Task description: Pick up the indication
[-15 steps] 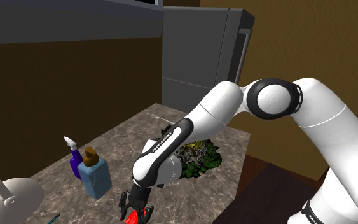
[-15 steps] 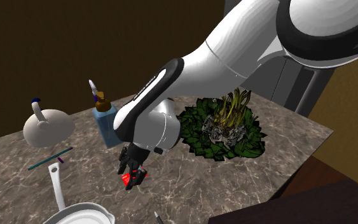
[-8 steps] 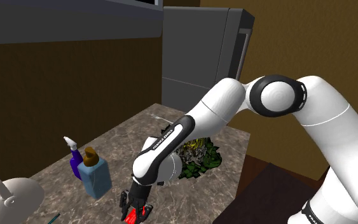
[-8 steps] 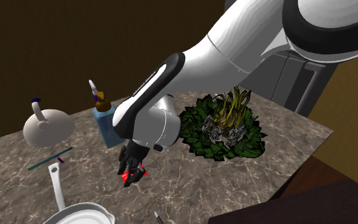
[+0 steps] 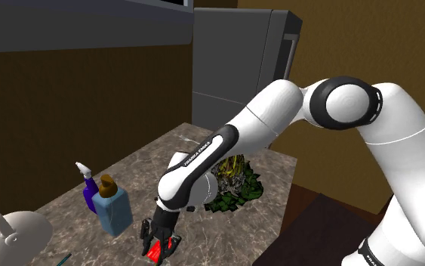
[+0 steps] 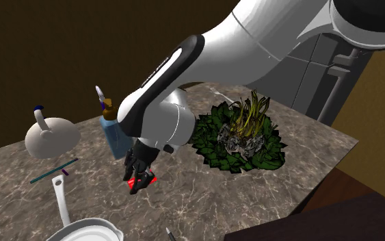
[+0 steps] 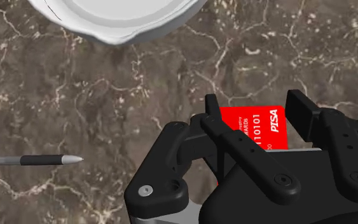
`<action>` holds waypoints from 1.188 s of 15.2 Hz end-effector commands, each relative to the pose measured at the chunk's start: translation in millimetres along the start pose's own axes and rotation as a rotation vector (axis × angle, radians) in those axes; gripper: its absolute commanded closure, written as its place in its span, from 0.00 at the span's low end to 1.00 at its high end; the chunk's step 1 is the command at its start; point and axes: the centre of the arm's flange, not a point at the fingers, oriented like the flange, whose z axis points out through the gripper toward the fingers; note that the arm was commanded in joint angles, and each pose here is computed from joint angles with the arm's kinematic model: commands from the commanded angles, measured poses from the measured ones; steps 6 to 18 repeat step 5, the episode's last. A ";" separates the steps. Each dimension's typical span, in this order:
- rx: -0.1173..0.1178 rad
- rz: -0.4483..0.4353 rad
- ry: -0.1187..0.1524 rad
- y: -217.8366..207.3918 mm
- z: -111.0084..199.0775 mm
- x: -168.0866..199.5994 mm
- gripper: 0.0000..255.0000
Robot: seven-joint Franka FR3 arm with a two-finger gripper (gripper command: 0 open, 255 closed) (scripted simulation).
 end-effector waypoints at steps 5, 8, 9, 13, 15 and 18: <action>0.000 0.000 0.000 -0.1 -18.7 -10.1 1.00; 0.000 0.000 0.000 -0.1 -18.7 -10.1 1.00; 0.000 0.000 0.000 -0.1 -18.7 -10.1 1.00; 0.000 0.000 0.000 -0.1 -18.7 -10.1 1.00; 0.000 0.000 0.000 -0.1 -18.7 -10.1 1.00; 0.000 0.000 0.000 -0.1 -18.7 -10.1 1.00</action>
